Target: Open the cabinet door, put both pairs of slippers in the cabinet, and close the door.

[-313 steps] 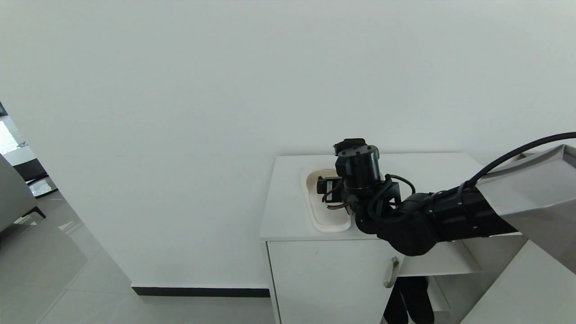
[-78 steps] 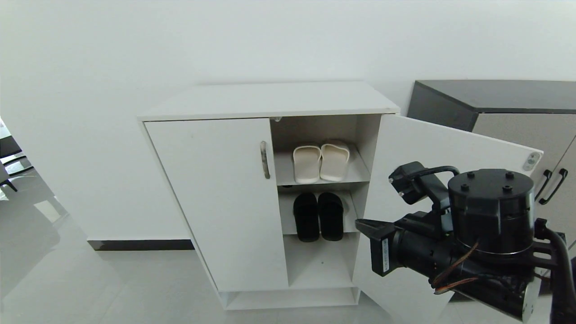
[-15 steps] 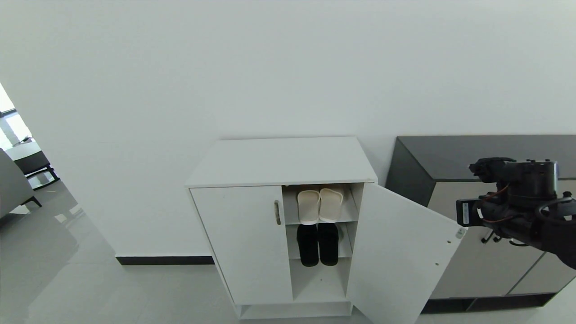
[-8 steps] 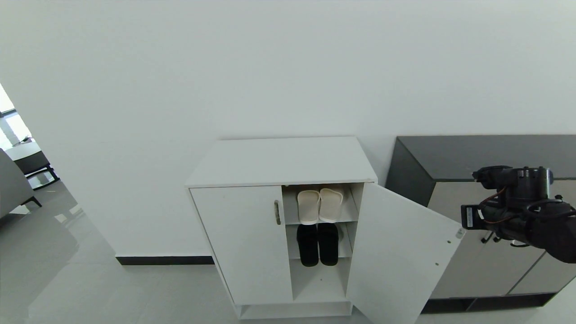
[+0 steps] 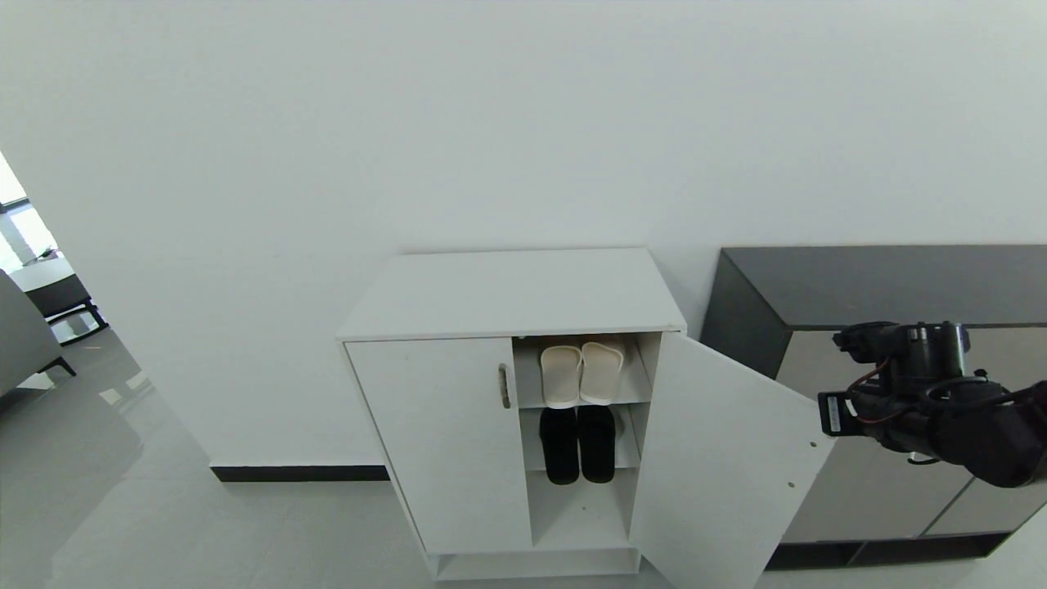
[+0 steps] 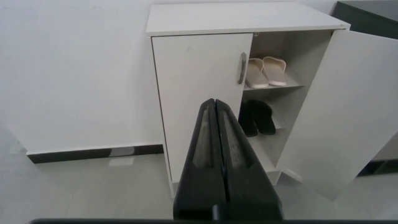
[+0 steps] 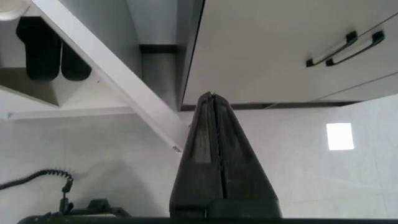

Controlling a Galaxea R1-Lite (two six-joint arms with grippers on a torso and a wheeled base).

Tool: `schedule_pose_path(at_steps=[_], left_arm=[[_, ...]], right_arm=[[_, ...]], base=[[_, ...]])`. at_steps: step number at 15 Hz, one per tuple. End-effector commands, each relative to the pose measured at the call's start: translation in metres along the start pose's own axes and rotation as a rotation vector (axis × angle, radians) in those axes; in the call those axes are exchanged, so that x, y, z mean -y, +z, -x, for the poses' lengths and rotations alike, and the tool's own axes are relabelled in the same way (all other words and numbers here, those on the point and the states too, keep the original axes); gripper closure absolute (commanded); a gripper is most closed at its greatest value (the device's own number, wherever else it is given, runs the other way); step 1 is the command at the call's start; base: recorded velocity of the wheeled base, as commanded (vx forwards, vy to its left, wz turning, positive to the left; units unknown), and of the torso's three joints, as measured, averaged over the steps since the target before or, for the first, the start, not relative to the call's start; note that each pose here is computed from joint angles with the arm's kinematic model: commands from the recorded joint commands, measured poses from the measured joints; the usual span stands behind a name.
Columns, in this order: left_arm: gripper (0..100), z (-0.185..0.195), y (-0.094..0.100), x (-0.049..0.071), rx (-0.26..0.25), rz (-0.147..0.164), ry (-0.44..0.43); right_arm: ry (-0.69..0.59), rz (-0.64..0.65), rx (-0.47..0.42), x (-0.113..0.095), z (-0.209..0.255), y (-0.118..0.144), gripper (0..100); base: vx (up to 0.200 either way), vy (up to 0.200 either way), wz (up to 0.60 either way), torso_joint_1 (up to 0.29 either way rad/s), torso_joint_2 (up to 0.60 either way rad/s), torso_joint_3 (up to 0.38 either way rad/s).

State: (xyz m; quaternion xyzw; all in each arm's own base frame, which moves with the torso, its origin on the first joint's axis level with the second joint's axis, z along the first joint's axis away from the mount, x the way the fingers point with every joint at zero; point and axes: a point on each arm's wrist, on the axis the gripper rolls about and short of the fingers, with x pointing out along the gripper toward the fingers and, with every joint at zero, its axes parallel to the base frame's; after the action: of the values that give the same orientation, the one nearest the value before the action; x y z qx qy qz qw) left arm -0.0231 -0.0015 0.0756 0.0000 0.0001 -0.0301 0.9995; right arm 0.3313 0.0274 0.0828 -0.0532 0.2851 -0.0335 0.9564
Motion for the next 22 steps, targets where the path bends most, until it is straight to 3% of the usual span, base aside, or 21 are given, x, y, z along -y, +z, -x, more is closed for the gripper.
schedule_pose_path(at_steps=[1, 7, 16, 22], left_arm=[[100, 0.0, 0.0, 0.0, -0.001, -0.001, 0.0], [100, 0.0, 0.0, 0.0, -0.001, -0.001, -0.001], [100, 0.0, 0.0, 0.0, -0.001, -0.001, -0.001], [100, 0.0, 0.0, 0.0, -0.001, -0.003, -0.001]], right_arm=[[0.019, 0.014, -0.008, -0.007, 0.002, -0.003, 100], [0.145, 0.084, 0.02, -0.049, 0.032, -0.006, 100], [0.164, 0.088, -0.021, -0.06, 0.021, -0.015, 100], [0.296, 0.144, -0.026, -0.11, 0.043, -0.027, 100]], base=[[0.0, 0.0, 0.0, 0.0, 0.0, 0.0], [0.0, 0.0, 0.0, 0.0, 0.0, 0.0], [0.0, 0.0, 0.0, 0.0, 0.0, 0.0], [0.0, 0.0, 0.0, 0.0, 0.0, 0.0]])
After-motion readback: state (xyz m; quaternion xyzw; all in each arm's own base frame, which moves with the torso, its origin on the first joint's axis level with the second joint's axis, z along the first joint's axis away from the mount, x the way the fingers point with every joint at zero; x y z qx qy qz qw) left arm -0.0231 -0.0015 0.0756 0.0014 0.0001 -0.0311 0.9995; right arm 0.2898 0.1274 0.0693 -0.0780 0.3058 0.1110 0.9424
